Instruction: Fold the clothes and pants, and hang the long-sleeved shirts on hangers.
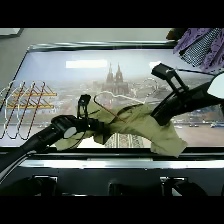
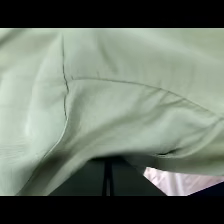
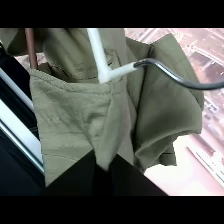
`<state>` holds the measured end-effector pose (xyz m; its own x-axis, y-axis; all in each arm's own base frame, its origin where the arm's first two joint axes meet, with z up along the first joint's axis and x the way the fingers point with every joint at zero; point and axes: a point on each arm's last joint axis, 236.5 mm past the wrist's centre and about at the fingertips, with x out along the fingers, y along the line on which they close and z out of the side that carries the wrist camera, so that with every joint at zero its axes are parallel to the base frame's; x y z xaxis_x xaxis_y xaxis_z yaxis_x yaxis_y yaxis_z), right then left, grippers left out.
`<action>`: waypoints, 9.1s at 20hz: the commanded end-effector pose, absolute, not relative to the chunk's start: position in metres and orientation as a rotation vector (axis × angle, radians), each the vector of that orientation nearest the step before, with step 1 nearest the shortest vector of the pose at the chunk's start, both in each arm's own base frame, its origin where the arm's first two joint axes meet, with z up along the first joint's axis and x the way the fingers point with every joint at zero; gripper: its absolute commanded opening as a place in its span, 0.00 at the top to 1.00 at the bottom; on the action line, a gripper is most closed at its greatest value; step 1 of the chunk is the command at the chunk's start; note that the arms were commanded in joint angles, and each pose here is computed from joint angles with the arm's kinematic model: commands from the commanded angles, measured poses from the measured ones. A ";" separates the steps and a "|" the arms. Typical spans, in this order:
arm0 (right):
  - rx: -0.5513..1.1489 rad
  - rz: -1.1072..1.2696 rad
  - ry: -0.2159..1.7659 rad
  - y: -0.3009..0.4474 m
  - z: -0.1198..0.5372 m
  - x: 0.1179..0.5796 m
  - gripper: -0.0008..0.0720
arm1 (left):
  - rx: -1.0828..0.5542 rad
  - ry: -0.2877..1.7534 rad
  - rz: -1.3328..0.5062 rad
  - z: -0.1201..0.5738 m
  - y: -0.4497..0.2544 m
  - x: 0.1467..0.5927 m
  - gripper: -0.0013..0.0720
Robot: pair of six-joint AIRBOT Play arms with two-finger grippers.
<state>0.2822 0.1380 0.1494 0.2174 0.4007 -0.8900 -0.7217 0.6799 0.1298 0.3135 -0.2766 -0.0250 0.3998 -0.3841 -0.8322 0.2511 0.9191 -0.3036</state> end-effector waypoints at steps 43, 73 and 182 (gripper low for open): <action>-0.492 0.748 1.228 0.156 0.094 0.291 0.95 | -0.219 0.866 -0.557 0.135 -0.268 0.390 0.95; -0.877 1.111 0.744 0.197 0.124 0.314 0.95 | 0.184 0.861 -0.918 0.154 -0.234 0.294 0.14; -0.009 -1.552 0.090 -0.358 0.479 0.145 0.95 | -0.395 0.615 -0.638 0.191 -0.246 0.341 0.16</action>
<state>0.1610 -0.3415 0.4679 0.0548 -0.9931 -0.1034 0.9918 0.0661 -0.1097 0.3406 -0.2454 0.1914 0.6379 -0.6545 -0.4058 0.4299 0.7398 -0.5176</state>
